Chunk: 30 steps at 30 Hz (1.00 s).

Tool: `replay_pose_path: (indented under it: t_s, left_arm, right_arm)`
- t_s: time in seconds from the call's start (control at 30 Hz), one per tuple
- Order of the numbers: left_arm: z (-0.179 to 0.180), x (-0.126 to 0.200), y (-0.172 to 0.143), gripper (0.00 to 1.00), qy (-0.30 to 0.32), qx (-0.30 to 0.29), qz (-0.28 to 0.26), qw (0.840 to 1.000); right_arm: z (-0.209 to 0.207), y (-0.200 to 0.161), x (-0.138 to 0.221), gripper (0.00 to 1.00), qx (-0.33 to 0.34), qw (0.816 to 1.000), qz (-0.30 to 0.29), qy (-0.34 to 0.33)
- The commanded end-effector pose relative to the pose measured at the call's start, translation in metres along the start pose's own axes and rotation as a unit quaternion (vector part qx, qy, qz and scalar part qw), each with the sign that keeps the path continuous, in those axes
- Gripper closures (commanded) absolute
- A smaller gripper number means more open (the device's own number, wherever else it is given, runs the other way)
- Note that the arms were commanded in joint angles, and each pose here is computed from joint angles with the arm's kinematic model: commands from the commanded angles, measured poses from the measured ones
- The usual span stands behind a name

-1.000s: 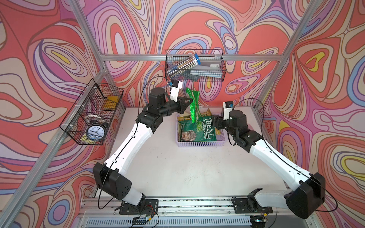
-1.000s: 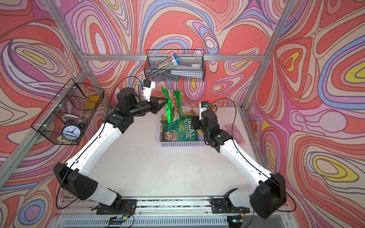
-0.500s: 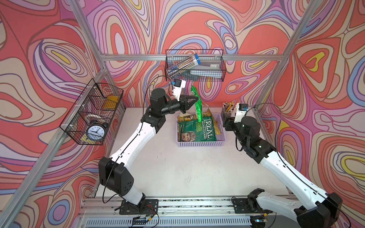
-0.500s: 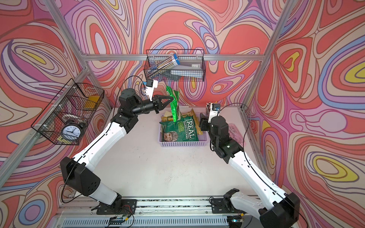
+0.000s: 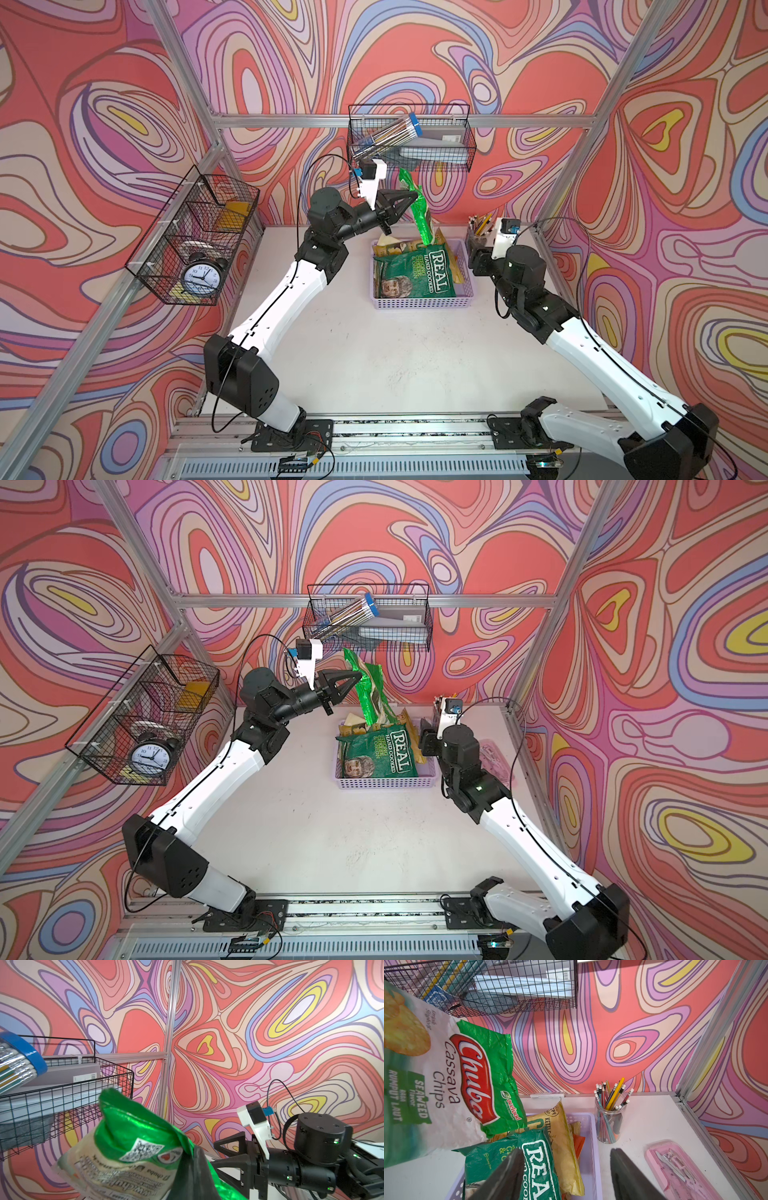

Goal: Put the potato chips into the basket
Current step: Place the potato chip in the basket.

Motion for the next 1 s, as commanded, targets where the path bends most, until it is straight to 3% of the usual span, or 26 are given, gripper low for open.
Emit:
replay_pose_path:
  t_s: [0.0,0.27,0.47,0.6,0.77,0.97]
  left_arm:
    - [-0.005,0.004,-0.007,1.0,-0.025,-0.001,-0.018,1.0]
    - [0.062,-0.005,-0.094,1.0,-0.046,0.129,0.005,0.991]
    - [0.148,0.036,-0.138,1.0,0.007,0.23,-0.035,0.972]
    - [0.184,0.062,-0.165,1.0,0.024,0.276,-0.036,0.96]
    - [0.195,0.071,-0.193,1.0,0.057,0.29,0.003,0.955]
    - [0.185,0.077,-0.196,1.0,0.052,0.283,0.011,0.958]
  right_arm:
    - [-0.001,-0.003,-0.001,0.33,0.005,1.0,-0.005,-0.012]
    - [0.004,-0.007,-0.007,0.33,0.005,1.0,0.006,-0.001]
    - [0.008,-0.012,-0.011,0.34,0.001,1.0,0.017,0.013]
    - [0.009,-0.013,-0.014,0.33,0.003,1.0,0.023,0.014]
    - [0.022,-0.015,-0.03,0.34,0.011,0.998,0.047,0.049]
    - [0.06,-0.044,-0.087,0.27,0.01,0.981,0.155,0.118]
Point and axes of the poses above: each gripper's point midway between its finger pads, its own x axis back along the fingers, its own z axis along the line the jaws close on, y = z × x, the point moved 8 cm from there along x, back along the fingers, and after that the axes turned 10 degrees about x, right-handed, at the moved point
